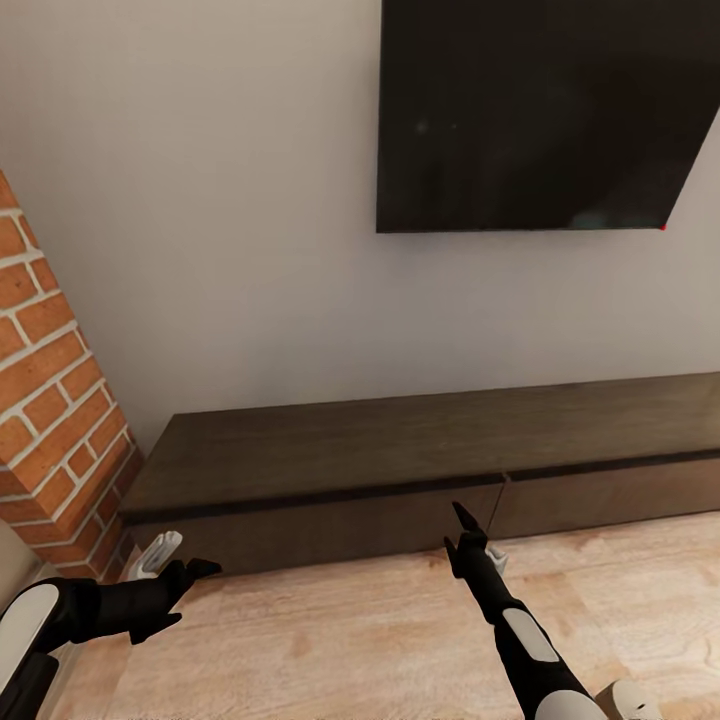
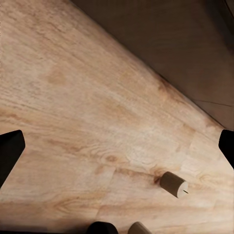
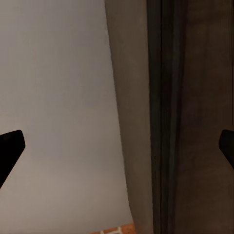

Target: Place each of the two pumpkins and all three candles from the living room inside a cabinet in the living room (use any cabinet), then make sure every cabinet is closed, and position the cauldron so it is next to a table in the living room.

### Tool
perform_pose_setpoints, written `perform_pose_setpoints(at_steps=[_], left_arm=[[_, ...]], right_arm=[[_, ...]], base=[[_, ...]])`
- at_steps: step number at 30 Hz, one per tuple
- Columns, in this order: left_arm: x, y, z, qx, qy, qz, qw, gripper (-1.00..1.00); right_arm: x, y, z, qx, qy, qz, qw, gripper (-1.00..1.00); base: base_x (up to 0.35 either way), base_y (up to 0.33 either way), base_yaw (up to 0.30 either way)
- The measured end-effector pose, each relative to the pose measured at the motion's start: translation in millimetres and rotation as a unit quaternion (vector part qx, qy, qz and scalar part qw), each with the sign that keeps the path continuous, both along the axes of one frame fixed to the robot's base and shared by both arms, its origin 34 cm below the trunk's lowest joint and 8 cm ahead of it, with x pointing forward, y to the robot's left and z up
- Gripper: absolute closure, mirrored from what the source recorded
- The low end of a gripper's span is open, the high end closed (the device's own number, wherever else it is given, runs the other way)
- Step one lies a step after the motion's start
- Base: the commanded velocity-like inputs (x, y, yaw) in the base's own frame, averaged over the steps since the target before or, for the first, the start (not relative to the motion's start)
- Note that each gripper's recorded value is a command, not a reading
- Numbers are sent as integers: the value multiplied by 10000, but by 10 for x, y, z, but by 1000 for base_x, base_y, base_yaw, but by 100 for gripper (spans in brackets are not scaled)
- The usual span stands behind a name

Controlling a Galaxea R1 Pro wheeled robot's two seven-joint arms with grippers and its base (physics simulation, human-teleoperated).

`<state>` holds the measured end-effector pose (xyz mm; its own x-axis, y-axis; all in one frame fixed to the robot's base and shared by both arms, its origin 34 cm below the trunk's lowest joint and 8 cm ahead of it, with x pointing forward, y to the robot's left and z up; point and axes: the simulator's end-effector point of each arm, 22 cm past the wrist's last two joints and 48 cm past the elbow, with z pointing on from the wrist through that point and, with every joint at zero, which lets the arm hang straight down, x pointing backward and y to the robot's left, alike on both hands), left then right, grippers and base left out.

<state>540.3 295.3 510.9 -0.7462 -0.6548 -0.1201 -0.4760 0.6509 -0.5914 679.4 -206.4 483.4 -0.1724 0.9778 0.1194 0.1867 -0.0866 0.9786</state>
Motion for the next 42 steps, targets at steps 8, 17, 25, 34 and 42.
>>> perform_pose_setpoints(at_steps=[8, 17, 25, 34, 42], left_arm=[[-42, 2, -175, -1, -2, 3, 10000, -100], [-94, -6, -378, -5, -1, 0, 10000, -100], [-142, -9, -558, -5, -1, -4, 10000, -100], [-192, -12, -755, -5, 39, -7, 10000, -100], [-219, -17, -908, -6, 204, -14, 9998, -100]], right_arm=[[-47, 2, -182, 4, 5, 1, 10000, -100], [-93, 4, -359, 19, -45, -1, 10000, -100], [-116, -19, -358, 86, -456, -47, 9989, -100], [-165, -19, -555, 87, -440, -47, 9990, -100], [-195, -19, -754, 86, -277, -48, 9996, -100]], base=[[0, 0, 0], [0, 0, 0], [0, 0, 0], [0, 0, 0], [0, 0, 0]])
